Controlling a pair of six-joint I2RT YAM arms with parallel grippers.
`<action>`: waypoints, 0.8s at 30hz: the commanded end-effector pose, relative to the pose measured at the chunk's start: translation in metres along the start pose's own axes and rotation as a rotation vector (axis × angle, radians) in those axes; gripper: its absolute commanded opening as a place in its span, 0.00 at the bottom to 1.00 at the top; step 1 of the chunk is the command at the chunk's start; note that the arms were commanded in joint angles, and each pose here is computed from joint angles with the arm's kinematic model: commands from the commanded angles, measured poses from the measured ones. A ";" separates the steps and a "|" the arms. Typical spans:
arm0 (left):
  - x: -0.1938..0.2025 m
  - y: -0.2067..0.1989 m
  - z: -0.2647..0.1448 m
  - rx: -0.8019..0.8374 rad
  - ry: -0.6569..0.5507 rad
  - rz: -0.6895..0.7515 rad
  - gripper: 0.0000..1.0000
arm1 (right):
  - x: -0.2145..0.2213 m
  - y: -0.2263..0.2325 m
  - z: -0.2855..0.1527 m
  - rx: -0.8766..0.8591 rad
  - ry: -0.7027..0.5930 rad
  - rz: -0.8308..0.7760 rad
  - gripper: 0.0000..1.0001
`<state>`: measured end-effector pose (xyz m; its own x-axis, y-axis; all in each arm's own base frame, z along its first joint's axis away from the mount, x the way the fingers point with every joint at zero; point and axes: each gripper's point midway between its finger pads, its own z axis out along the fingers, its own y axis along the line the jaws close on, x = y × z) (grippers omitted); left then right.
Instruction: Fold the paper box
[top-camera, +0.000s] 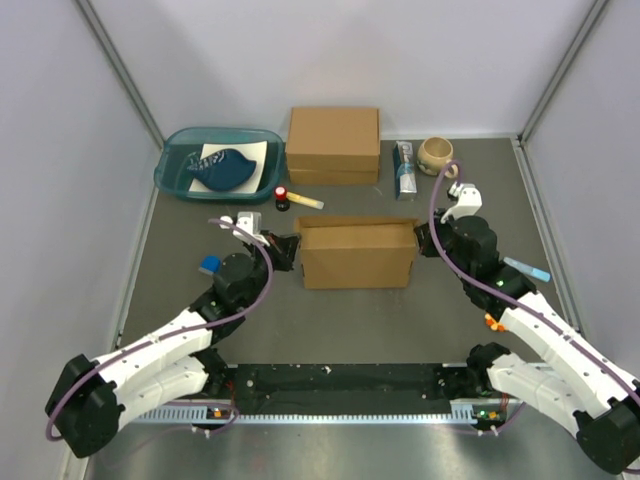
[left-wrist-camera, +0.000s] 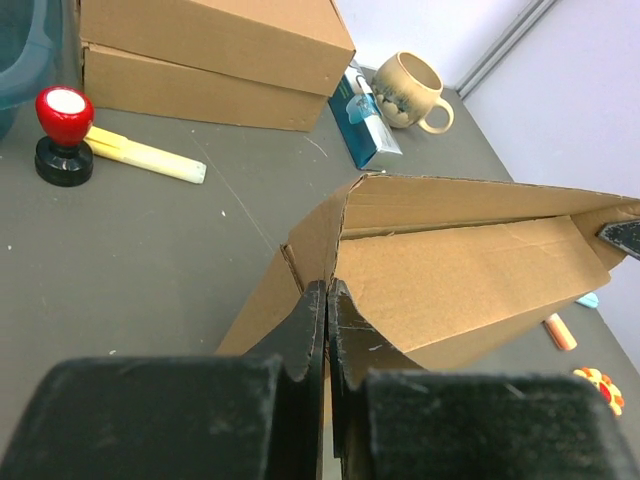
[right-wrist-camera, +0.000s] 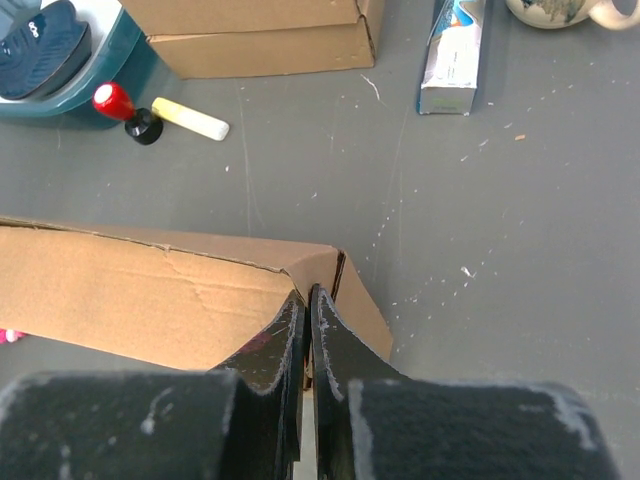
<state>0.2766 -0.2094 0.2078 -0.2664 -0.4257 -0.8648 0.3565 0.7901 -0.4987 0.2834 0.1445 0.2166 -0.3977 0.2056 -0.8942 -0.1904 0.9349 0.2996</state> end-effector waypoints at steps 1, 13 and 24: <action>0.070 0.039 -0.017 -0.102 0.215 0.136 0.00 | 0.054 -0.014 -0.007 0.029 0.180 -0.041 0.00; 0.095 0.059 -0.024 -0.203 0.272 0.236 0.00 | 0.053 -0.019 -0.012 0.053 0.174 -0.029 0.01; 0.102 0.064 -0.026 -0.251 0.299 0.313 0.00 | 0.007 -0.007 -0.019 0.044 0.077 -0.010 0.20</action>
<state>0.2762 -0.2159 0.1954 -0.1976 -0.3521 -0.9149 0.2939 0.8691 -0.3979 0.2703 0.1382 0.2076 -0.4466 0.1912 -0.8741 -0.1697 0.9411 0.2925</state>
